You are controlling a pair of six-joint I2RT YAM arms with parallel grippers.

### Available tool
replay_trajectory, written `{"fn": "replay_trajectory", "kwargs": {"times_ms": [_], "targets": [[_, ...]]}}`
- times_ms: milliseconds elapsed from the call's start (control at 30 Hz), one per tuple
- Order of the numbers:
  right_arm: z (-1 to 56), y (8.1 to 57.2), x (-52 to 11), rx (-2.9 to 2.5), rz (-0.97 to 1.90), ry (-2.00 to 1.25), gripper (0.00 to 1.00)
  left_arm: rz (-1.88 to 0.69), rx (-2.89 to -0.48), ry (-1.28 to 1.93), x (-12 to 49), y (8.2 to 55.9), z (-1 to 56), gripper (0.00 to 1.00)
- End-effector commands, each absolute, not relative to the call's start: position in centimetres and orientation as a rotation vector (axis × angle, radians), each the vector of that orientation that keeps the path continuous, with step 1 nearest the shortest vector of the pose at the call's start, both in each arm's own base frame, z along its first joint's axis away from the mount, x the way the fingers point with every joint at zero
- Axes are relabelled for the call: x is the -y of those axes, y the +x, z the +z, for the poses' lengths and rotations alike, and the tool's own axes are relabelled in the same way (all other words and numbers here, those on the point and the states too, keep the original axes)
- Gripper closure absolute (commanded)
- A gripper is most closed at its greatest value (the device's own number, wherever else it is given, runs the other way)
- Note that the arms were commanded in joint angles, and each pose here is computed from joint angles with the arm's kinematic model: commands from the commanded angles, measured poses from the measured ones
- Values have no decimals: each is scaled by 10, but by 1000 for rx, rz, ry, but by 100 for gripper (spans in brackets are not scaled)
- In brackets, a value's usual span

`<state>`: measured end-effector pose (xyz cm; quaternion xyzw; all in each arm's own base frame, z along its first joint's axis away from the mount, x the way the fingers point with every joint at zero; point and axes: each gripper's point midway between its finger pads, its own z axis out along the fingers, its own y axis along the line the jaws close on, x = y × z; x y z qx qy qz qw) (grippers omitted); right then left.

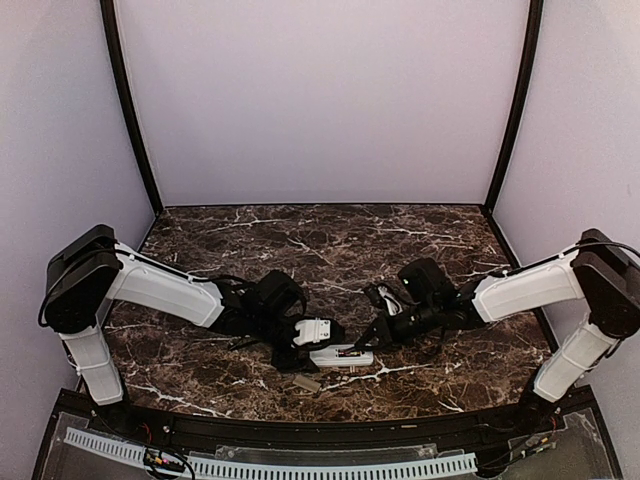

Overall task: Load the batteries into the remote control
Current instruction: Place the battery in the battery compartment.

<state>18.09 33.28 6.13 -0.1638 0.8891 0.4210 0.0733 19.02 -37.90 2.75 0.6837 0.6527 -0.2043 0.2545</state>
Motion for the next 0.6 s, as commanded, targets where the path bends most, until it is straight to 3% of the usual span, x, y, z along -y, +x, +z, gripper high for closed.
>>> {"fn": "replay_trajectory", "kwargs": {"times_ms": [0,567], "targets": [[47,175,-330,-2701,1235,-524,100,-584,-1797,1868,376,183,23,36],[21,172,-331,-2773,1191,-476,100,-650,-1788,1838,385,181,34,36]]}}
